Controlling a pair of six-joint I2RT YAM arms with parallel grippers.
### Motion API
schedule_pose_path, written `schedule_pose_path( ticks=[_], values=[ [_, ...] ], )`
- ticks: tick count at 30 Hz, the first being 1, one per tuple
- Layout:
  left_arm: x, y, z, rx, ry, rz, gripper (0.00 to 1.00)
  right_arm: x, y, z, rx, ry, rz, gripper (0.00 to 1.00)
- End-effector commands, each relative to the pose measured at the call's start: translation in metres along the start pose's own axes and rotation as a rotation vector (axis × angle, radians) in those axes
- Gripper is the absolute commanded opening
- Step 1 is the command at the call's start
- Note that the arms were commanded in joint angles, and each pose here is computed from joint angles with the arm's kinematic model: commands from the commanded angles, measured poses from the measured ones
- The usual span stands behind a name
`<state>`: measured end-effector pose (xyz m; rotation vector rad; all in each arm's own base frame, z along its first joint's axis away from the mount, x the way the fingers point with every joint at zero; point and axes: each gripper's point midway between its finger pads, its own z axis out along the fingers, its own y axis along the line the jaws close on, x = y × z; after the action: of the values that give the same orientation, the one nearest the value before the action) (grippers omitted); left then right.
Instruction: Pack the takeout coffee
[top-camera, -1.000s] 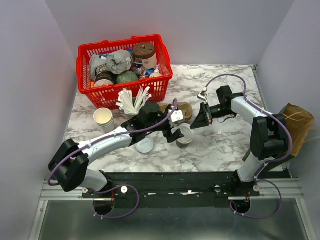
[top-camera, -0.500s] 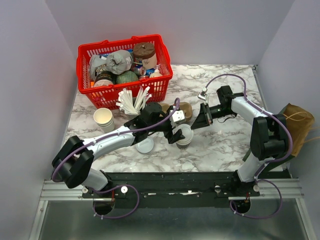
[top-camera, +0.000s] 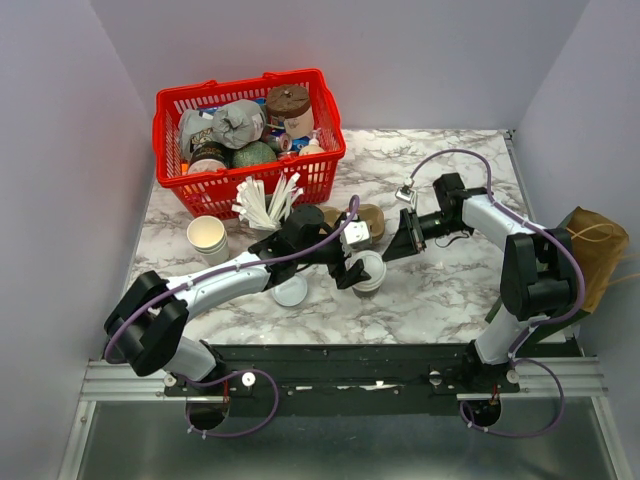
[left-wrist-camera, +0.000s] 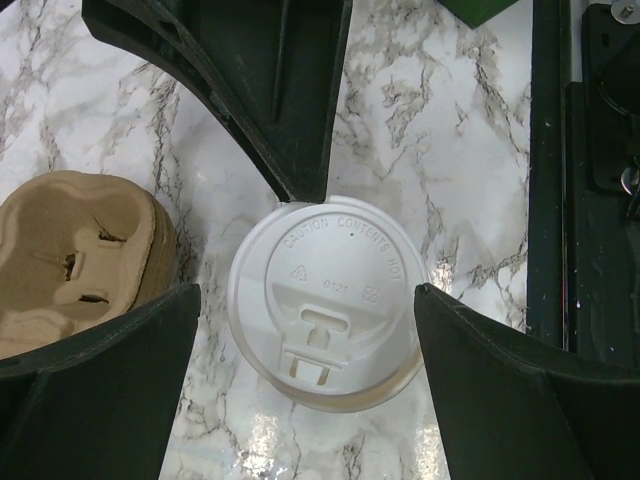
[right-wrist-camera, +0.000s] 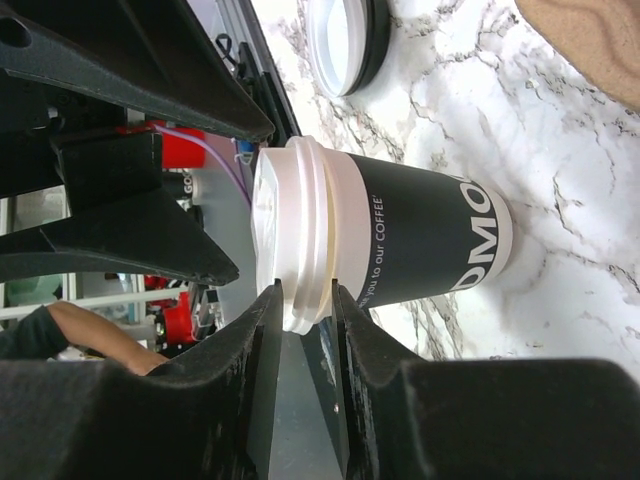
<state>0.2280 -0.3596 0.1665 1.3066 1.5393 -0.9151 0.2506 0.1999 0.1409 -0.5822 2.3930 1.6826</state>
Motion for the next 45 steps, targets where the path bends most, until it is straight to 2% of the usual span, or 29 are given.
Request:
schedule_pose_path(
  ticks=[1, 28, 45],
  values=[
    [-0.009, -0.005, 0.004, 0.035, -0.030, 0.009, 0.95, 0.004, -0.008, 0.000, 0.026, 0.002, -0.017, 0.35],
    [0.000, -0.006, 0.011, 0.059, -0.011, -0.006, 0.94, 0.007, -0.015, 0.000, 0.048, 0.004, -0.036, 0.38],
    [-0.007, -0.003, 0.018, 0.059, -0.023, -0.058, 0.93, 0.003, -0.010, -0.003, 0.060, -0.009, -0.062, 0.56]
  ],
)
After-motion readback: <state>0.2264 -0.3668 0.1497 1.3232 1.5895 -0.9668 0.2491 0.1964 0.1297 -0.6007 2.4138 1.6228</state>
